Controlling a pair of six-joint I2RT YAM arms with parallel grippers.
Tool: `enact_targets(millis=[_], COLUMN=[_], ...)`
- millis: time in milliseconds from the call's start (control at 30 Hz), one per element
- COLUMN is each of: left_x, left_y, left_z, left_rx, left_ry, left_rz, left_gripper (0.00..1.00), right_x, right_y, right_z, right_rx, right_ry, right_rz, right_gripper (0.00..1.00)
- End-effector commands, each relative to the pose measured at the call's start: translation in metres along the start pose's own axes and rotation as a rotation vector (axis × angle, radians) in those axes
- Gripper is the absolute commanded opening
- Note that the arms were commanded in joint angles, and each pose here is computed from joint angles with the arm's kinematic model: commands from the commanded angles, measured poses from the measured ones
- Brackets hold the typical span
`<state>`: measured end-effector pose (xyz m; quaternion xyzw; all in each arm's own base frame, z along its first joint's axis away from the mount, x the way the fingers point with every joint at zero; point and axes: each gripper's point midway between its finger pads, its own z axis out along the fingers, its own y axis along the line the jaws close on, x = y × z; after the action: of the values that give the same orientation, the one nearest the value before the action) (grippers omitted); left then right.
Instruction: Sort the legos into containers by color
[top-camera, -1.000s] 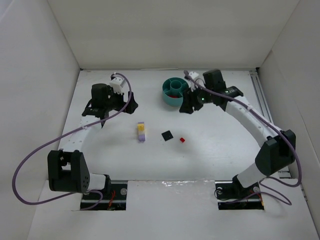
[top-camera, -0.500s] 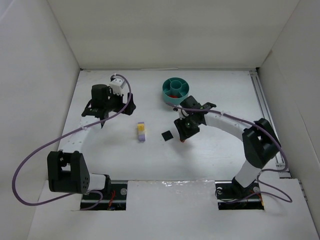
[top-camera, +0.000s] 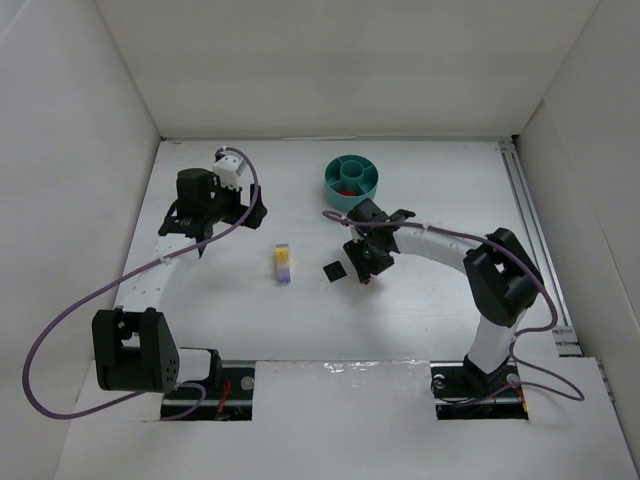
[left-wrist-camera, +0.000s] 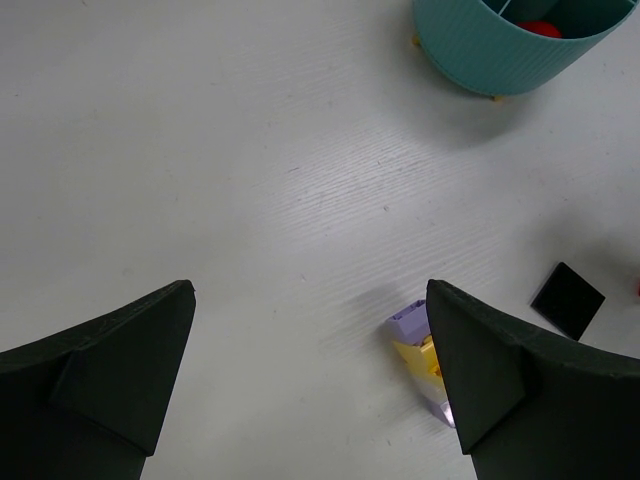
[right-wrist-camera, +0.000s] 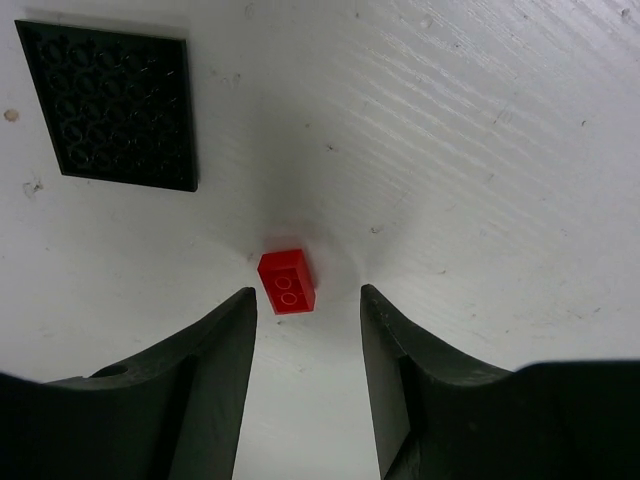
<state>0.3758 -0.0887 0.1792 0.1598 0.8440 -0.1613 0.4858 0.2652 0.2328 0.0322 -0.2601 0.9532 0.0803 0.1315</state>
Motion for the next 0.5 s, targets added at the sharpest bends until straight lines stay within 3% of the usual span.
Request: enact_targets(millis=[0,467], left_x=[-0.019,-0.01], left_y=[0.0,0.006], left_z=[-0.007,-0.006], left_rx=[-0.004,-0.009], left_ry=[-0.071,-0.048], left_rz=[0.037,0.029], left_gripper=[0.99,0.99], right_x=[-0.023,-0.016], right_y=[0.0,0.007], right_z=[0.0,0.008], right_rx=[0.024,0.019], right_ry=[-0.07,-0.048], right_rz=[-0.026,-0.092], right_gripper=[0.51,0.5])
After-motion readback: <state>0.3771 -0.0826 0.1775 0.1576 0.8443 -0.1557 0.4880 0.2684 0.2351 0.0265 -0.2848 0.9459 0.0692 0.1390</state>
